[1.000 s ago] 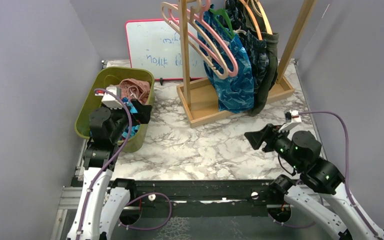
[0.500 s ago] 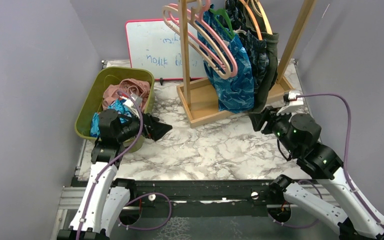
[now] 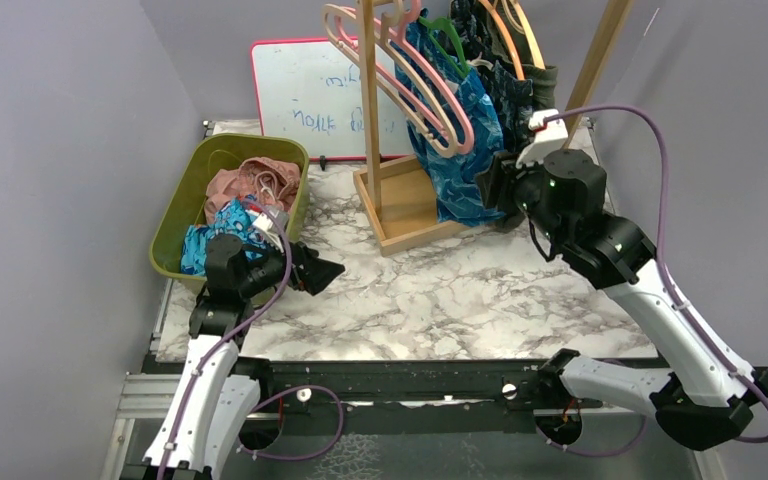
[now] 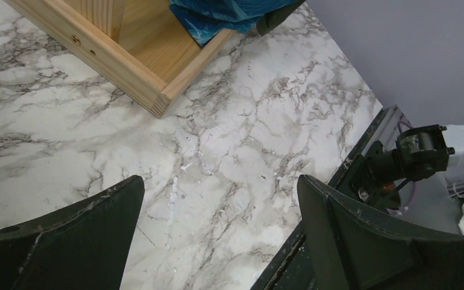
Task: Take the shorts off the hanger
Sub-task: Pick up the hanger from the clothes rod, then remove the shorts from the hanger.
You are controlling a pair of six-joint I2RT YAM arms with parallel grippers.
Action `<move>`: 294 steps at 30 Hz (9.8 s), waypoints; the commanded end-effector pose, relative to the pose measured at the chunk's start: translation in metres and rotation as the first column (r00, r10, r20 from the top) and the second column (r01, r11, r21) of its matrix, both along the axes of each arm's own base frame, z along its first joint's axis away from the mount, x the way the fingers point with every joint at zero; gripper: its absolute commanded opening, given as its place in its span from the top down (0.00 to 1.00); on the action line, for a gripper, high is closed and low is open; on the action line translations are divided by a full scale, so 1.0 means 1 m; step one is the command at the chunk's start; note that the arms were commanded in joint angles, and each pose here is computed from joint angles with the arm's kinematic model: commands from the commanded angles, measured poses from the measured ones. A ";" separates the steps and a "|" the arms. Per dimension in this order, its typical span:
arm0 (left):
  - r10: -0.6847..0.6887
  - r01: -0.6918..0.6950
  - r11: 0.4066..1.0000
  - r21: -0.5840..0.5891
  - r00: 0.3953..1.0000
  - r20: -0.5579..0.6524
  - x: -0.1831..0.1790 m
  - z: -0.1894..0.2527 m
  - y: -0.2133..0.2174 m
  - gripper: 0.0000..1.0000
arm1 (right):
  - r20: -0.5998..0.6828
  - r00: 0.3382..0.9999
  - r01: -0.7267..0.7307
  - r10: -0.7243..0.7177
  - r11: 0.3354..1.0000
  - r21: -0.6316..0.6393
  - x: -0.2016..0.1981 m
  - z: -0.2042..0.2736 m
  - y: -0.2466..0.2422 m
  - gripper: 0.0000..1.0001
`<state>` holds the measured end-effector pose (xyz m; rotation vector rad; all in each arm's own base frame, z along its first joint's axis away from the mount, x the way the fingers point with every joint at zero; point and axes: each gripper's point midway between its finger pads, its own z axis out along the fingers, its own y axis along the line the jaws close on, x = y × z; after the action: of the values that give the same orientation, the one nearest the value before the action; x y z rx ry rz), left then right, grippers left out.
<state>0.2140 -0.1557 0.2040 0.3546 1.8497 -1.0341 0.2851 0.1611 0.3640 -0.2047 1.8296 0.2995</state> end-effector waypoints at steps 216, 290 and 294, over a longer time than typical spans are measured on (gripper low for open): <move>0.415 -0.381 0.802 0.459 0.909 0.030 0.049 -0.049 -0.055 0.94 | -0.249 0.662 -0.543 0.707 0.681 0.492 -0.190 -0.166 0.036 0.99; 0.297 -0.269 0.946 0.178 0.943 -0.152 0.002 -0.028 -0.039 0.47 | -0.244 0.709 -0.471 0.662 0.701 0.535 -0.168 -0.165 0.042 0.99; 0.220 -0.205 0.969 0.135 0.969 -0.110 -0.006 -0.015 -0.082 0.43 | -0.281 0.688 -0.469 0.669 0.705 0.531 -0.168 -0.176 0.044 0.99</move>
<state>0.2081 -0.2049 0.1659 0.1422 2.0991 -0.7593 0.1147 0.1959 0.1738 -0.3823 2.1507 1.2409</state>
